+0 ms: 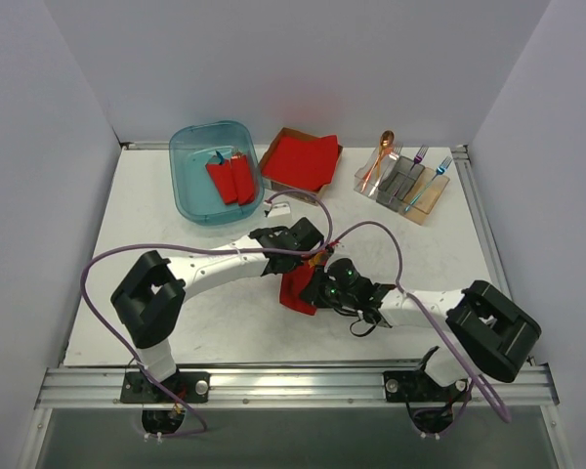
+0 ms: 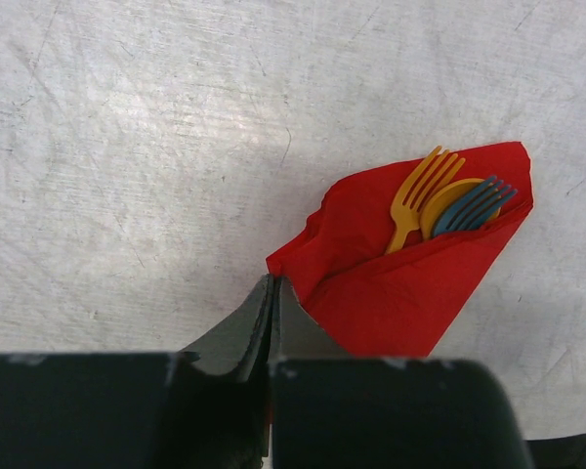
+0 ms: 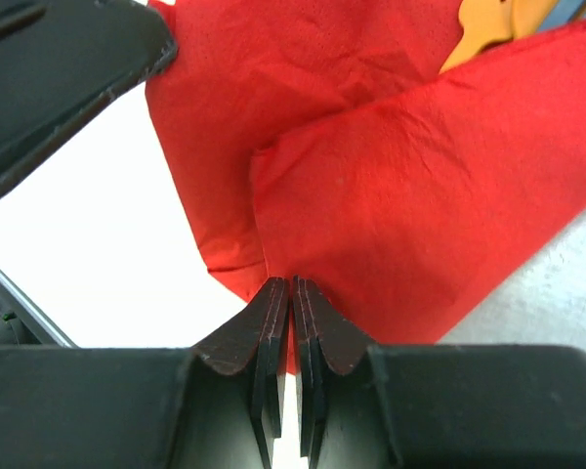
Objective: Place the utensils on the paper napkin and roll it up
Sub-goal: Roll the napkin at the center of the board.
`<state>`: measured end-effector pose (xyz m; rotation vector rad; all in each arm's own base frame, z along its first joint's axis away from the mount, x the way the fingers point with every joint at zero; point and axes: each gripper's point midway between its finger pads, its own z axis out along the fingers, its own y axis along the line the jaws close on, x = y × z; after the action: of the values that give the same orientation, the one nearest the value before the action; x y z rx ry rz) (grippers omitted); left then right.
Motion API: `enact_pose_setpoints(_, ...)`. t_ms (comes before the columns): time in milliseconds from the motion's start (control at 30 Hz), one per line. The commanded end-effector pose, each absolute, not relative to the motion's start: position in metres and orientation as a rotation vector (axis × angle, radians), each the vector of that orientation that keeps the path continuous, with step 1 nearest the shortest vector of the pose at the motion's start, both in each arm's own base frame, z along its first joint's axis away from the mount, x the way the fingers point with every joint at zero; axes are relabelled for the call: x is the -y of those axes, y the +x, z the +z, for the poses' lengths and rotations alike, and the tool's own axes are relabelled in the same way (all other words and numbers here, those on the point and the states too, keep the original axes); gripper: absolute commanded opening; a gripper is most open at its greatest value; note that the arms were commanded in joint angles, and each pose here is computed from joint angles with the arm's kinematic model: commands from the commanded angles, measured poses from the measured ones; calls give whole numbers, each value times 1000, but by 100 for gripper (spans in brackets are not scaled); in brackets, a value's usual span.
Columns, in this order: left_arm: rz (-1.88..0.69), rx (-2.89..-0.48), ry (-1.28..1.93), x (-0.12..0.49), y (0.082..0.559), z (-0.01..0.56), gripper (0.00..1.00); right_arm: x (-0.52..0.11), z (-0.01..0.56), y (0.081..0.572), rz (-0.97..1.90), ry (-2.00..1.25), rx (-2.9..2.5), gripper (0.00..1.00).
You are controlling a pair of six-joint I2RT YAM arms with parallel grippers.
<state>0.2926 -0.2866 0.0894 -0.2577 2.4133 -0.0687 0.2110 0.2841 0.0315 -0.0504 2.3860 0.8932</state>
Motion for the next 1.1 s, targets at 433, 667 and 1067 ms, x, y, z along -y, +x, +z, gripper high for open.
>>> enact_pose_setpoints(433,-98,-2402,-307,294,297,112,2,-284,25,202,883,-50,-2378,9)
enact_pose_setpoints(667,-101,-2436,-349,295,291,117,2,-288,18,202,876,-58,-2392,9)
enact_pose_setpoints(1067,-53,-2525,-490,300,280,109,2,-285,18,201,863,-43,-2398,9)
